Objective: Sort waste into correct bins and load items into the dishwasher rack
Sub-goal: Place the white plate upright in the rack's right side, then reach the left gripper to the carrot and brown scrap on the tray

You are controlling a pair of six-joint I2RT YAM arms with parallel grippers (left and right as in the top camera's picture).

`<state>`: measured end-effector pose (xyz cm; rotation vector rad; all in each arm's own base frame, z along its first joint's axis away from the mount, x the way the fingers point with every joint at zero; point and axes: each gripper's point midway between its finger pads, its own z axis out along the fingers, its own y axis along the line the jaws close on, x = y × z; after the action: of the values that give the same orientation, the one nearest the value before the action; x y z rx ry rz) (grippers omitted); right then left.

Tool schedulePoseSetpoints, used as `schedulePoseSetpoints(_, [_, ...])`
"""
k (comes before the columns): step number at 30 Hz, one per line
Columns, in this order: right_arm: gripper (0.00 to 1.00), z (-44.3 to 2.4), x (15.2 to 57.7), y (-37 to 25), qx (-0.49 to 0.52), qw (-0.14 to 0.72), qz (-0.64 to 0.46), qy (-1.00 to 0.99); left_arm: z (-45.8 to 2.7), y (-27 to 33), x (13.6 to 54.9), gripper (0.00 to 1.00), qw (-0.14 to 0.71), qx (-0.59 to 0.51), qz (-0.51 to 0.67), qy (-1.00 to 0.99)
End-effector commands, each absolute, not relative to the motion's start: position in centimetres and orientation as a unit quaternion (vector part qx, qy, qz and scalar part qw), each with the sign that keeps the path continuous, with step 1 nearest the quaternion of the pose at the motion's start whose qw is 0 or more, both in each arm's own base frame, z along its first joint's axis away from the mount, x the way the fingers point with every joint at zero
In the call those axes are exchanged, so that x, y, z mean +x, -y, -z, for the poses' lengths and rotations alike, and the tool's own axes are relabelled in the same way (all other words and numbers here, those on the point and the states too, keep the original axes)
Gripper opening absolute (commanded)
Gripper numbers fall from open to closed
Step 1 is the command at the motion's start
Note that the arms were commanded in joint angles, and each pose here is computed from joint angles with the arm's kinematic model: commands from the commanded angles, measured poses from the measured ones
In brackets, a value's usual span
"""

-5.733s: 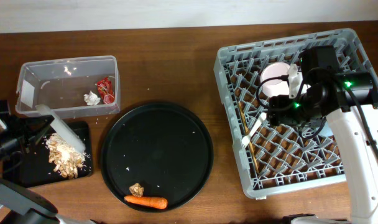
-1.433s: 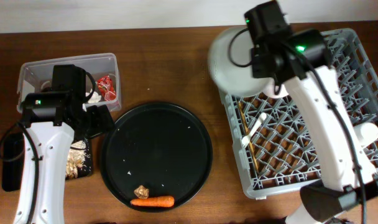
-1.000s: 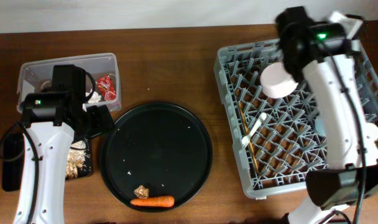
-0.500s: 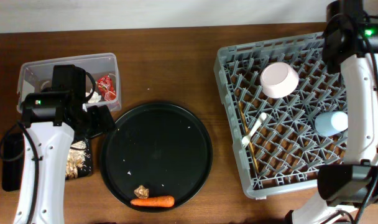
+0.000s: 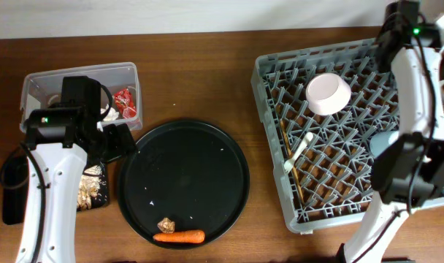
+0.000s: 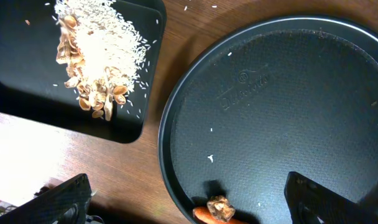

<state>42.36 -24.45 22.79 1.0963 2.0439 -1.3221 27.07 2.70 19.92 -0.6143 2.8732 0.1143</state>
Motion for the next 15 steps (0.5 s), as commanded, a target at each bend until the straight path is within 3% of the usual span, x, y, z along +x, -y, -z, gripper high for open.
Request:
schedulePoseSetpoints(1, [0.04, -19.3, 43.8, 22.7, 0.369, 0.208, 0.473, -0.773, -20.3, -2.5, 27.1, 0.99, 0.106, -0.202, -0.031, -0.973])
schedulePoseSetpoints(11, [0.04, -15.7, 45.2, 17.8, 0.332, 0.178, 0.395, -0.838, -20.3, -2.5, 27.1, 0.99, 0.106, -0.202, -0.029, -0.973])
schedulePoseSetpoints(12, [0.08, -15.6, 45.0, 17.8, 0.331, 0.173, 0.395, -0.839, -20.3, -2.5, 27.1, 0.99, 0.106, -0.202, -0.029, -0.973])
schedulePoseSetpoints(13, [0.27, -15.6, 44.9, 17.8, 0.329, 0.169, 0.397, -0.84, -20.3, -2.5, 27.1, 0.99, 0.106, -0.202, -0.029, -0.973])
schedulePoseSetpoints(14, [0.66, -15.6, 44.7, 17.8, 0.327, 0.164, 0.398, -0.841, -20.3, -2.5, 27.1, 0.99, 0.106, -0.202, -0.029, -0.973])
schedulePoseSetpoints(15, [0.99, -15.6, 44.4, 17.8, 0.324, 0.158, 0.401, -0.842, -20.3, -2.5, 27.2, 0.99, 0.106, -0.202, -0.029, -0.973])
